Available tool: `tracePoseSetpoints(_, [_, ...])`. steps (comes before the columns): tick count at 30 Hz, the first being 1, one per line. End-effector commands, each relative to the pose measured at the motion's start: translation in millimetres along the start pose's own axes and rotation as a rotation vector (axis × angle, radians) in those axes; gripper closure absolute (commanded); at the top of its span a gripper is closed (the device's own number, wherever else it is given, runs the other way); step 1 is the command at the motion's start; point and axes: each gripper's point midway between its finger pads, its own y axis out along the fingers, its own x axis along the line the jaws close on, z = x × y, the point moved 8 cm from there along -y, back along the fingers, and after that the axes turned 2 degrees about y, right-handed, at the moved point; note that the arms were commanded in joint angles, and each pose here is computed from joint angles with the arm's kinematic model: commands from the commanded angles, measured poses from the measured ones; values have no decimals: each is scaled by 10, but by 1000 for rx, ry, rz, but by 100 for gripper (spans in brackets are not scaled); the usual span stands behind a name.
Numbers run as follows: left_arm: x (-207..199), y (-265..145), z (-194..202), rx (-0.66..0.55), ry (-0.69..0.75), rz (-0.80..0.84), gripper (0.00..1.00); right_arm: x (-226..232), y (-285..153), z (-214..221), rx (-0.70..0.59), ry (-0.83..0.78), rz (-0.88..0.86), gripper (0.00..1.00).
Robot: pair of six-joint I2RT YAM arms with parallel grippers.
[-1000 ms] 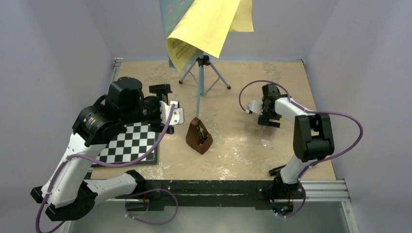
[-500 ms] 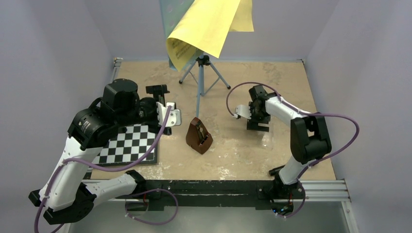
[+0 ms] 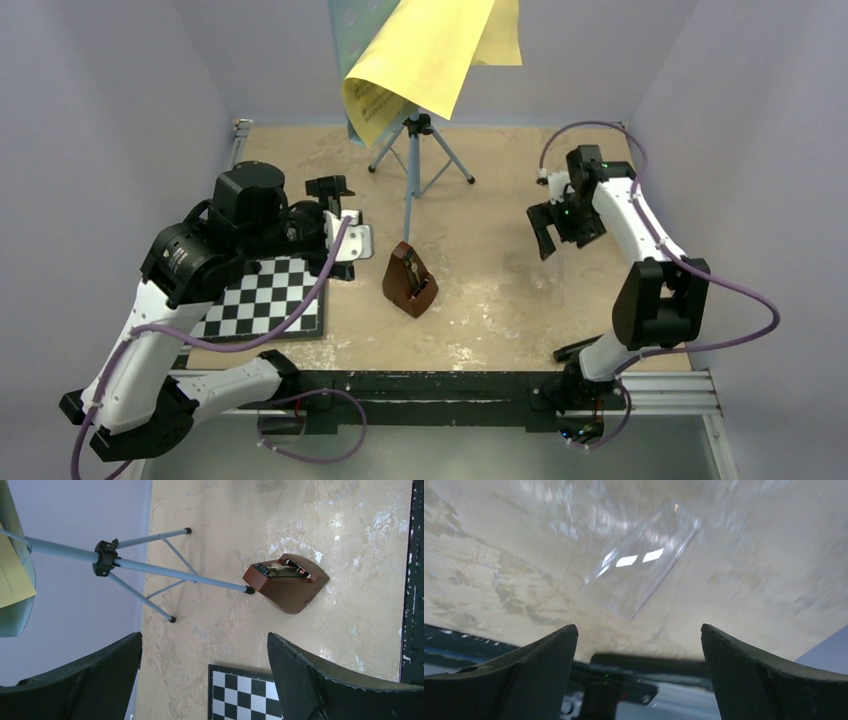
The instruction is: Pack up the instrument practice props
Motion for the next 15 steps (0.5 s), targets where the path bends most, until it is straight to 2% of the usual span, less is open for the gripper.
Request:
tracePoseSetpoints(1, [67, 40, -61, -37, -23, -16, 0, 301, 46, 527, 281, 350, -93, 1])
tracePoseSetpoints(6, [23, 117, 12, -8, -46, 9, 0, 382, 230, 620, 432, 478, -104, 1])
tracePoseSetpoints(13, [-69, 248, 180, 63, -82, 42, 0, 568, 358, 335, 501, 635, -322, 2])
tracePoseSetpoints(15, [-78, 276, 193, 73, -97, 58, 0, 526, 424, 279, 514, 638, -264, 3])
